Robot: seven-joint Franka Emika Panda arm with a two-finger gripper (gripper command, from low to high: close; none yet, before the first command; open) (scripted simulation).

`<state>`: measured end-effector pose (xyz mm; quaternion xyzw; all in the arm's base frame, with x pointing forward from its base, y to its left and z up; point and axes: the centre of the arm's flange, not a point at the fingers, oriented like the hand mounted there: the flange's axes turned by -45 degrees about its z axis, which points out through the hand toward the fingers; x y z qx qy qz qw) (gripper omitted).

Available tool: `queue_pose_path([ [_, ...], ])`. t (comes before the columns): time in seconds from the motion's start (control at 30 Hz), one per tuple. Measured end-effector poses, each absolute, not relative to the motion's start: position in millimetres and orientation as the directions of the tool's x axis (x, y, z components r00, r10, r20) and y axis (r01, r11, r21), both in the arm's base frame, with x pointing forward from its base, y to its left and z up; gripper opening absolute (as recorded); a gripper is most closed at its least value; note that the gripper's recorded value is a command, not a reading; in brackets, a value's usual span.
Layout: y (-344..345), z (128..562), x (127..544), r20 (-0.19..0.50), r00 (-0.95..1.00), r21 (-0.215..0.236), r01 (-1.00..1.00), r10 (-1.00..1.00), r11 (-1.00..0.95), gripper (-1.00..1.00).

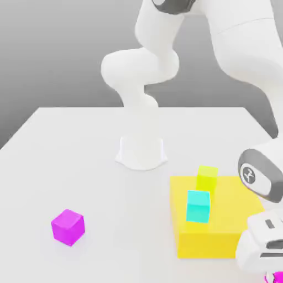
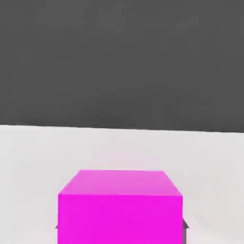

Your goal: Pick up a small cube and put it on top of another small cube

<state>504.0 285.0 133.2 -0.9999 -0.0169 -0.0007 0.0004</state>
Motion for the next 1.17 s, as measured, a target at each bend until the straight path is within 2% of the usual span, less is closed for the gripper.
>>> queue_pose_path([
  [0.17,276.6,193.9,500.1,-0.013,0.998,-0.013,0.068,0.068,-0.998,-1.00],
  [0.37,234.4,233.8,475.5,-0.047,0.957,-0.079,0.281,0.286,-0.956,-1.00],
  [0.57,192.3,274.0,443.4,-0.021,0.858,-0.109,0.508,0.513,-0.854,-1.00],
  [0.7,166.0,298.2,417.9,0.003,0.757,-0.088,0.651,0.653,-0.754,-1.00],
  [0.87,135.0,321.3,382.3,0.006,0.598,-0.019,0.801,0.801,-0.598,-1.00],
  [1.03,129.3,270.4,376.7,0.000,0.566,-0.002,0.825,0.825,-0.566,-1.00],
  [1.07,129.0,262.6,376.0,0.000,0.565,-0.002,0.825,0.825,-0.565,1.00],
  [1.17,129.0,262.6,376.0,0.000,0.565,-0.002,0.825,0.825,-0.565,1.00],
])
